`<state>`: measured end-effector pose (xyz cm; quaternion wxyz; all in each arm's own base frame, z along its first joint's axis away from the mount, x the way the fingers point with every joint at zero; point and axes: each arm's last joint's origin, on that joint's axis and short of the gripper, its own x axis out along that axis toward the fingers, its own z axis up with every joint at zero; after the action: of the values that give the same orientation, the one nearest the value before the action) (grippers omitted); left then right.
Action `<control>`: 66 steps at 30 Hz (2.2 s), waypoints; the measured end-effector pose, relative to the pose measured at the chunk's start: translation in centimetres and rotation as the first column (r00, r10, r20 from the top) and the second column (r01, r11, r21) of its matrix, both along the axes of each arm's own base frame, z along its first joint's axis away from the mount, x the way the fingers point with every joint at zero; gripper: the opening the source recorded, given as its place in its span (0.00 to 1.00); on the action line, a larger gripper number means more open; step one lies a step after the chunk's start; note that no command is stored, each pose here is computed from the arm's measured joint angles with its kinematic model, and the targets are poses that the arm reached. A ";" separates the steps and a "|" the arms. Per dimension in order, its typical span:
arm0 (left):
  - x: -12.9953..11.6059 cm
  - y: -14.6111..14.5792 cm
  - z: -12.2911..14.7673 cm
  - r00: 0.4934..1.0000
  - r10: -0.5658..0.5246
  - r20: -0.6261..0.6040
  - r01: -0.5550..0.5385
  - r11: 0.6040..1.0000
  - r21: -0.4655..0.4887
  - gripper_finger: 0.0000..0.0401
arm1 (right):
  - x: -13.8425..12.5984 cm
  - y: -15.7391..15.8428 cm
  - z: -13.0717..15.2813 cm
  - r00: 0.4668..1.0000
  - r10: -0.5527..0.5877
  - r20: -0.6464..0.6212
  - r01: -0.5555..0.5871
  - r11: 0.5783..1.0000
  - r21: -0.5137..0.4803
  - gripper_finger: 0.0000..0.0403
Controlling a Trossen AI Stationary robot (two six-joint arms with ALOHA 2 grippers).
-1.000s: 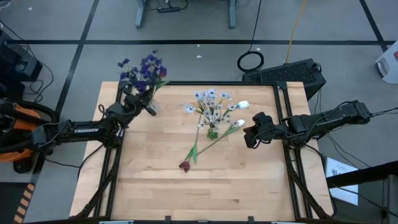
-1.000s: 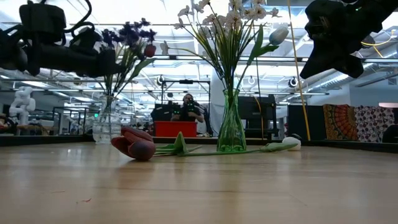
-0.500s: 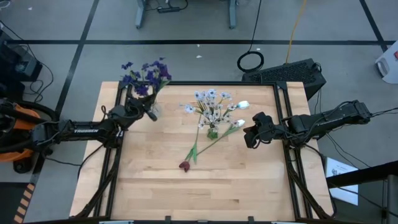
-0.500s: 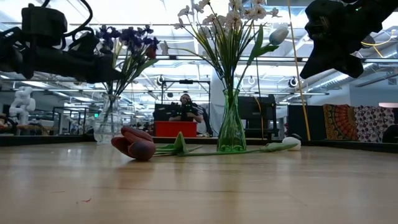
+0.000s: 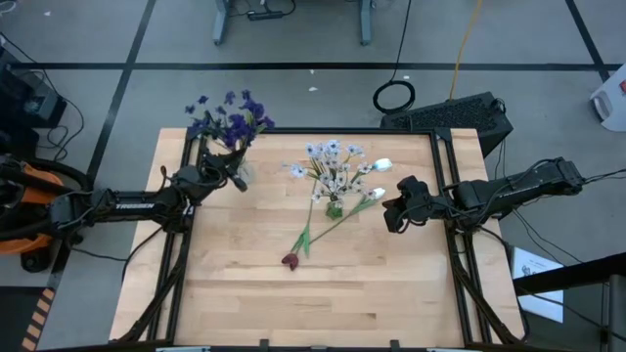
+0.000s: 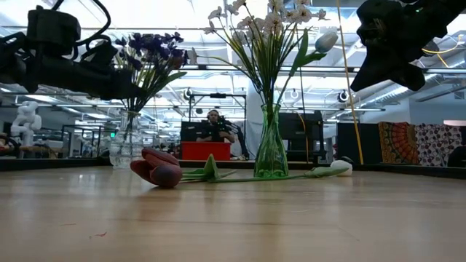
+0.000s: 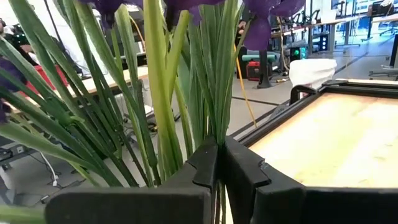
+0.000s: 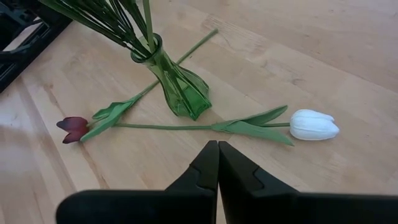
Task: Sort flowers into vase by color
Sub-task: Put the violet flowers into the transparent vase
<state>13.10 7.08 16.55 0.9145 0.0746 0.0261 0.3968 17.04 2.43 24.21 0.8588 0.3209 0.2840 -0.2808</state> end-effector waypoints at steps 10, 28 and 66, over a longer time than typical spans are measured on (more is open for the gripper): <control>0.7 0.3 0.6 0.998 0.003 -0.060 -0.005 0.999 -0.040 0.06 | 0.0 0.0 0.0 1.000 -0.001 0.000 0.001 1.000 0.001 0.00; 1.5 0.2 2.3 1.000 -0.024 -0.016 0.023 0.998 -0.060 0.44 | 0.0 -0.1 0.0 1.000 -0.029 0.006 0.029 0.999 -0.036 0.00; 3.7 -3.3 9.6 0.988 0.156 -0.011 -0.154 0.979 0.130 0.44 | 0.0 -0.3 0.1 1.000 -0.030 -0.003 0.030 0.994 -0.105 0.00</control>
<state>16.81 3.81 26.16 0.8737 0.1356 0.0157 0.4669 17.00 2.18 24.29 0.8695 0.2790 0.2661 -0.3088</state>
